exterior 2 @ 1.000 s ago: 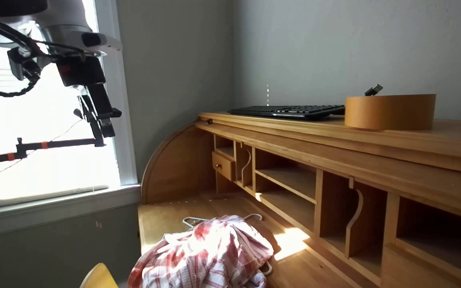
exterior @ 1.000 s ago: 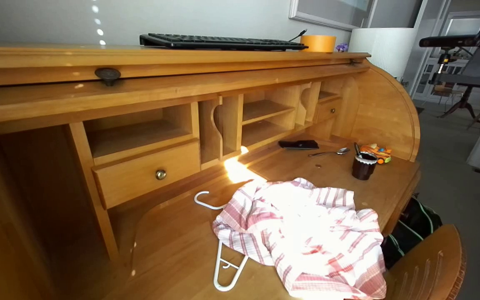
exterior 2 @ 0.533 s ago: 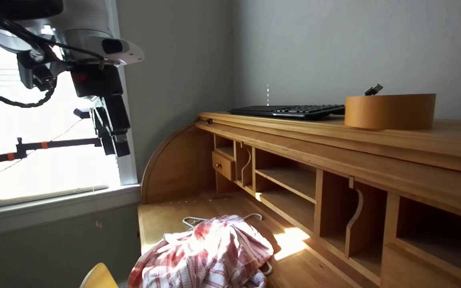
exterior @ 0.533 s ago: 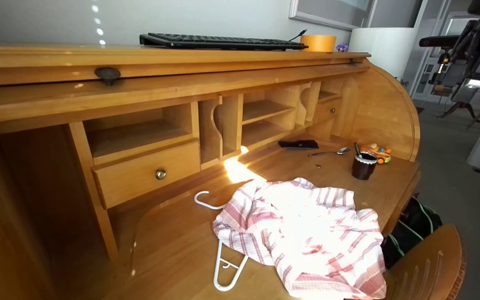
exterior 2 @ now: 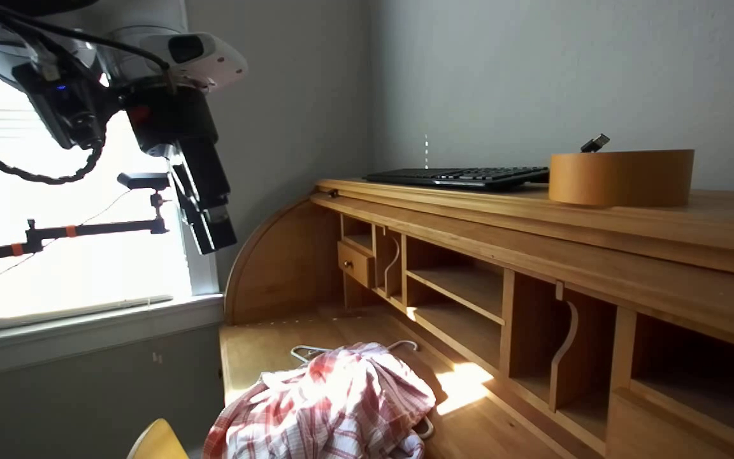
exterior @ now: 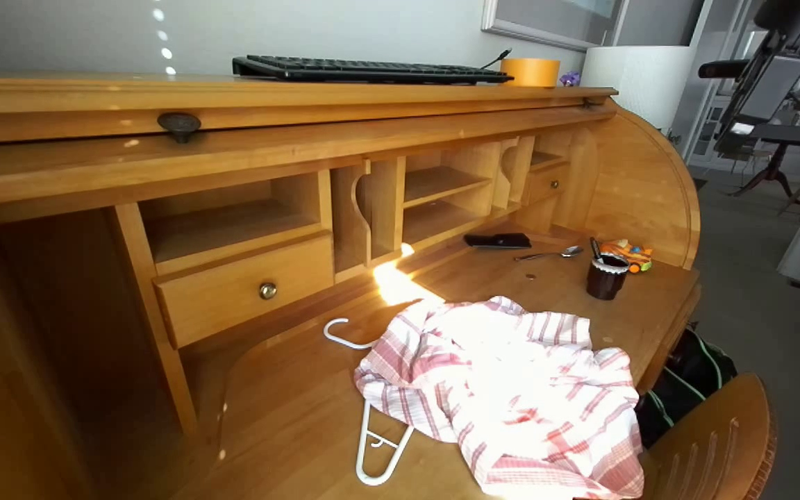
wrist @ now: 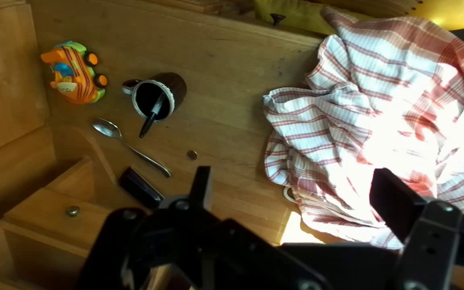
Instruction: Remove the marker from the cup and put it on the table
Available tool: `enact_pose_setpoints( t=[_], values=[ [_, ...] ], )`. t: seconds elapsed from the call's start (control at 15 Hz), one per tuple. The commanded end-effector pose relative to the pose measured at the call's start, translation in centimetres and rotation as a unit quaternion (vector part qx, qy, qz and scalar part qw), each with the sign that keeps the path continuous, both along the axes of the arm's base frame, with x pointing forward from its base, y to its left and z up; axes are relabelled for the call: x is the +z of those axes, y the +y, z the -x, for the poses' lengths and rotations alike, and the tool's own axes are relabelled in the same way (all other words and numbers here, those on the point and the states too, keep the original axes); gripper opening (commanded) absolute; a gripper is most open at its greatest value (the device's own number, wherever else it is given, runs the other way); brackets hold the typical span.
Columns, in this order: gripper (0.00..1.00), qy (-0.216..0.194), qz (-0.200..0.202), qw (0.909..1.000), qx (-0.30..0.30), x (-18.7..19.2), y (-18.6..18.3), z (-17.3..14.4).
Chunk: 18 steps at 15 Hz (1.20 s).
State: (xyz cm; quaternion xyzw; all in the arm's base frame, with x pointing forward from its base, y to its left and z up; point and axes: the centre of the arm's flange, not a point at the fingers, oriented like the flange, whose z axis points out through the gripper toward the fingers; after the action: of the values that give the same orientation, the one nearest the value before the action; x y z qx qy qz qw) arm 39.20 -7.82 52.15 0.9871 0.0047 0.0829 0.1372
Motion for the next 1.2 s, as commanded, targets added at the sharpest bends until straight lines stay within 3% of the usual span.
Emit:
enact_pose_setpoints(
  t=[0.0, 0.13, 0.27, 0.47, 0.67, 0.73, 1.13],
  values=[
    [1.0, 0.001, -0.001, 0.9998, -0.018, -1.4, -2.7, -1.4],
    [1.0, -0.005, -0.006, 1.0, 0.001, -2.4, -4.3, -2.1],
    [1.0, 0.0, 0.008, 0.9997, -0.023, -3.4, -6.2, -2.8],
    [1.0, 0.019, -0.011, 0.9977, -0.064, -5.6, -9.6, -3.6],
    [1.0, 0.049, -0.049, 0.9954, -0.067, -7.7, -12.3, -4.2],
    [1.0, 0.035, -0.029, 0.9968, -0.066, -6.5, -10.5, -2.5],
    [1.0, 0.049, -0.039, 0.9954, -0.072, -7.8, -11.8, -3.4]
  ],
)
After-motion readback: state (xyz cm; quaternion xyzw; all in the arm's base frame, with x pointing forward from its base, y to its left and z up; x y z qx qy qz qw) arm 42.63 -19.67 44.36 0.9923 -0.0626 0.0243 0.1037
